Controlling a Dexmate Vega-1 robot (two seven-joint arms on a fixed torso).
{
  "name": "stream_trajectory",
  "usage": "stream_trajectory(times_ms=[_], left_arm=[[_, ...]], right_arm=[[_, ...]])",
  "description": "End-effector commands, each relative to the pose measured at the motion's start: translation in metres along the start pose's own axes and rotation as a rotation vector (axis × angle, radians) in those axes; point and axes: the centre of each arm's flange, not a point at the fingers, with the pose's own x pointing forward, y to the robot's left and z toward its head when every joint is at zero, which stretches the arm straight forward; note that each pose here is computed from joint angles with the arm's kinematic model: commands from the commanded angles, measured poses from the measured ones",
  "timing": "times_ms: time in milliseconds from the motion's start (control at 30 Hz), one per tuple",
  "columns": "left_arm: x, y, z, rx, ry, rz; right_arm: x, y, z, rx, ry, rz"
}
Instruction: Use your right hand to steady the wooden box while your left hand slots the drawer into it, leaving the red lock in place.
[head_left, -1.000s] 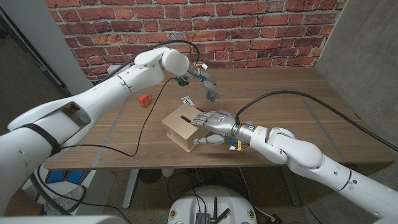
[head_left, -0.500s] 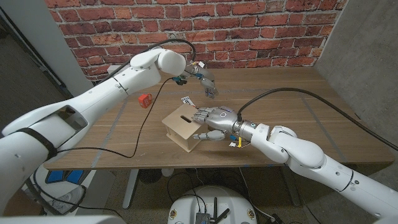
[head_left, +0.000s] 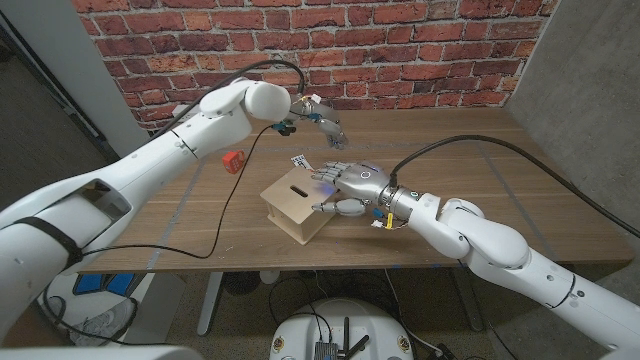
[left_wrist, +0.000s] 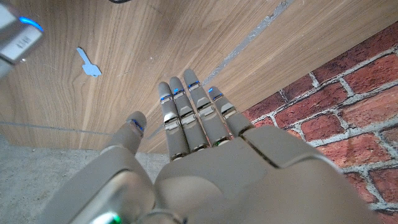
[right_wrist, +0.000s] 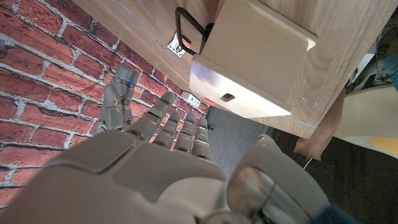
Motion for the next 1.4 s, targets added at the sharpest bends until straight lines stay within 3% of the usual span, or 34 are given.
stream_trajectory(times_ms=[33, 533, 967, 1233, 1400], left_arm=[[-0.018, 0.000, -0.009, -0.088, 0.035, 0.142], [-0.034, -0.009, -0.022, -0.168, 0.070, 0.312], [-0.053, -0.032, -0.045, -0.281, 0.103, 0.495], [-0.068, -0.049, -0.057, -0.345, 0.121, 0.611], [-0.075, -0.054, -0.064, -0.384, 0.132, 0.664]], right_arm=[[-0.008, -0.007, -0.022, 0.088, 0.058, -0.067], [-0.011, -0.010, -0.046, 0.171, 0.135, -0.124], [-0.008, -0.009, -0.069, 0.261, 0.229, -0.164], [-0.006, -0.003, -0.077, 0.311, 0.263, -0.199], [-0.005, -0.001, -0.080, 0.343, 0.287, -0.226]])
